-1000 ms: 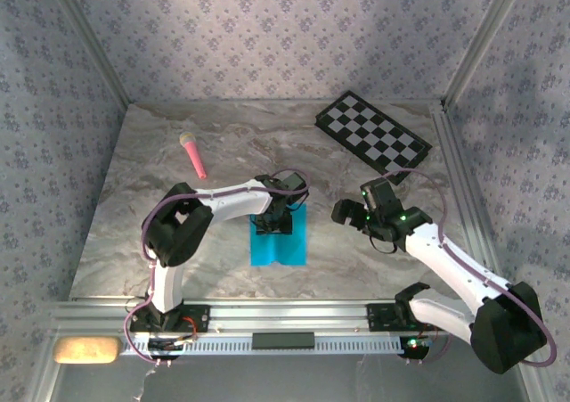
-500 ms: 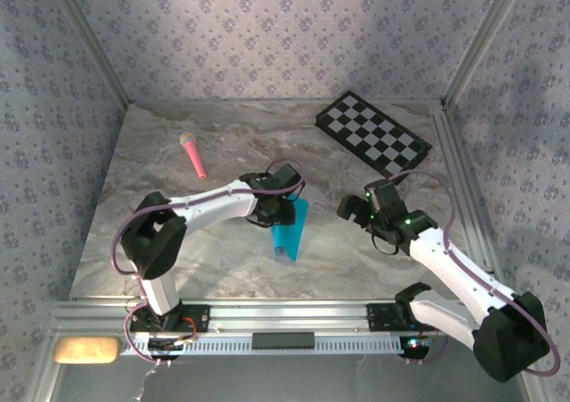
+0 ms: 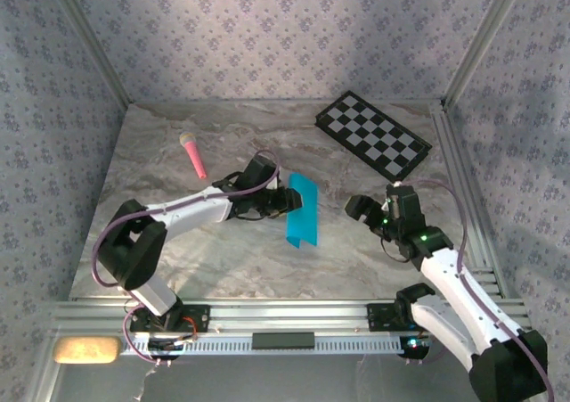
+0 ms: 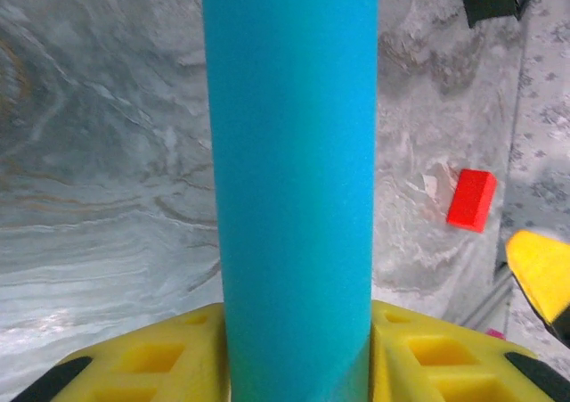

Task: Fold a paper plane with a square sheet of paper (pick it up from the middle)
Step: First fold the square sheet of paper in half at the center of the table, then hold the square sheet of paper at the center of the table.

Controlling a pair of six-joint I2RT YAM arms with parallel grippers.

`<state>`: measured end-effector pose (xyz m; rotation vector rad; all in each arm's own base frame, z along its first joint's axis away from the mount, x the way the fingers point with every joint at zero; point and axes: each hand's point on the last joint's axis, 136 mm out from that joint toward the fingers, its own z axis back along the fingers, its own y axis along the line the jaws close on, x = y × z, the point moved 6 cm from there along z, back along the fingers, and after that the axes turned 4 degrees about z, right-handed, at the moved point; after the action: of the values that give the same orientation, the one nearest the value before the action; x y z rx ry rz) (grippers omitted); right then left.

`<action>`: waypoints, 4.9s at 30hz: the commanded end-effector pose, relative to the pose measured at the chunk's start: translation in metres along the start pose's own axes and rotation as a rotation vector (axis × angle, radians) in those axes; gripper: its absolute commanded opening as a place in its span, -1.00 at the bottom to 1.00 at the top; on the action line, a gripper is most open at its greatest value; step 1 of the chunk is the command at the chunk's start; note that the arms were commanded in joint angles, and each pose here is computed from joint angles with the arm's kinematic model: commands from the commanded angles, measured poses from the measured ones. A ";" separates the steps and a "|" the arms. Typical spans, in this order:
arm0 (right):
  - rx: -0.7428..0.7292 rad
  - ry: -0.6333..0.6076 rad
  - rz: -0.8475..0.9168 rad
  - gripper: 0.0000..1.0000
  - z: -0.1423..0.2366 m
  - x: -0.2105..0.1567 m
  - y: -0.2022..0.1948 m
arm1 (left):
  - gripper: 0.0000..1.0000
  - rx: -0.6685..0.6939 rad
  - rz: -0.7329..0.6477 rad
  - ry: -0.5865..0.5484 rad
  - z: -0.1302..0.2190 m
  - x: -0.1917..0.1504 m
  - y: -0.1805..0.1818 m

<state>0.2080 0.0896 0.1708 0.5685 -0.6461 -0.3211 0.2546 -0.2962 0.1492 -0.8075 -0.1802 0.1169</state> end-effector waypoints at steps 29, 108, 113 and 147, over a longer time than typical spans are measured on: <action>0.124 0.182 0.087 0.69 -0.034 -0.019 0.029 | 0.10 0.133 0.022 0.012 -0.031 -0.017 0.063; 0.137 0.537 0.108 -0.69 -0.145 -0.081 0.069 | 0.16 0.220 -0.002 -0.018 -0.002 -0.011 0.066; 0.121 0.538 0.113 -0.69 -0.143 -0.082 0.067 | 0.07 0.225 -0.005 -0.023 -0.001 -0.011 0.068; 0.021 0.370 0.106 -0.59 -0.102 -0.052 0.048 | -0.14 0.327 -0.107 0.048 -0.010 -0.009 0.081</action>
<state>0.2431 0.1976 0.1079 0.6200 -0.3211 -0.0978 0.2442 -0.2516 0.0858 -0.5114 -0.1695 0.0537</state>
